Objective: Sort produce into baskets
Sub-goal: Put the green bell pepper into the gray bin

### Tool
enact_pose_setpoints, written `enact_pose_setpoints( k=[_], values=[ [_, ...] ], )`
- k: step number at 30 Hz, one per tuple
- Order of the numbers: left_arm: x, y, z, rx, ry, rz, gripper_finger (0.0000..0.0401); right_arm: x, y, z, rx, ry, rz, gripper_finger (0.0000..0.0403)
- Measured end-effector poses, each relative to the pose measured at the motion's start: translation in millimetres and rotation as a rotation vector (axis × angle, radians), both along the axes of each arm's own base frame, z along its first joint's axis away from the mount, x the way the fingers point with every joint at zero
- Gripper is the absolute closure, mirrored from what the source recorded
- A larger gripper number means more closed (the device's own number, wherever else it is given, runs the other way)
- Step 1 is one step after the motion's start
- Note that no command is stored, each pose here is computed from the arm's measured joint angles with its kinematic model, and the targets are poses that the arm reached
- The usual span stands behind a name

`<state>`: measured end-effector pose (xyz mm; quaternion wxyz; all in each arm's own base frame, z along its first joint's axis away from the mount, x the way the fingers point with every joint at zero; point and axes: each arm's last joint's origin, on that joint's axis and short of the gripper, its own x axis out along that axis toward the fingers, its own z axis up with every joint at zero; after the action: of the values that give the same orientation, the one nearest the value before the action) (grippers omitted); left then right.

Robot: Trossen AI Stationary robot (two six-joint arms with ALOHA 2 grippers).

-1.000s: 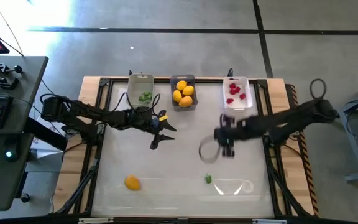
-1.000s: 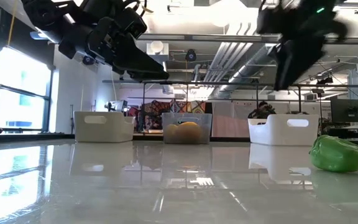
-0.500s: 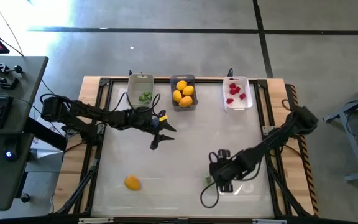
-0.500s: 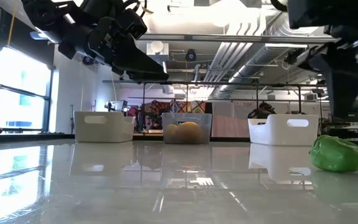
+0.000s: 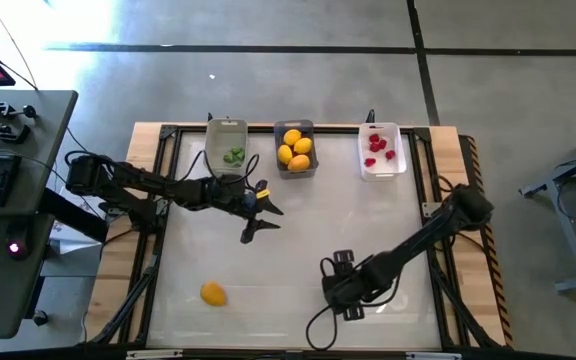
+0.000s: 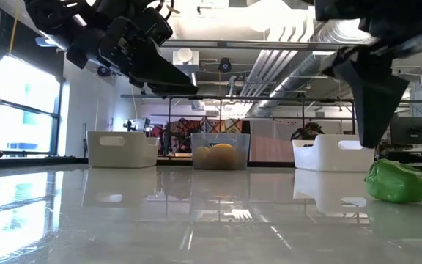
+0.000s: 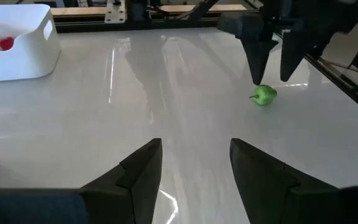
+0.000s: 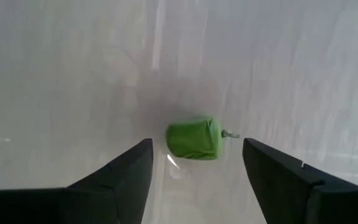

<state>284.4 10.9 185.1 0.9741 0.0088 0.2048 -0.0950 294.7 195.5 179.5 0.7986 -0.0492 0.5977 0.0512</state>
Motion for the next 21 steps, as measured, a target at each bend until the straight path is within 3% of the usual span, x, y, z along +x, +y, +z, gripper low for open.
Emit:
enact_pose_setpoints(
  k=[6, 21],
  values=[
    [0.0, 0.0, 0.0, 0.021, -0.005, -0.01, 0.0224, 2.7, 0.6, -11.6, -0.03, 0.027, 0.035, 0.0174],
    [-1.0, 0.0, -2.4, 0.02, 0.022, -0.01, 0.0224, 4.7, -0.4, -14.5, -0.038, 0.031, 0.07, 0.0307]
  ],
)
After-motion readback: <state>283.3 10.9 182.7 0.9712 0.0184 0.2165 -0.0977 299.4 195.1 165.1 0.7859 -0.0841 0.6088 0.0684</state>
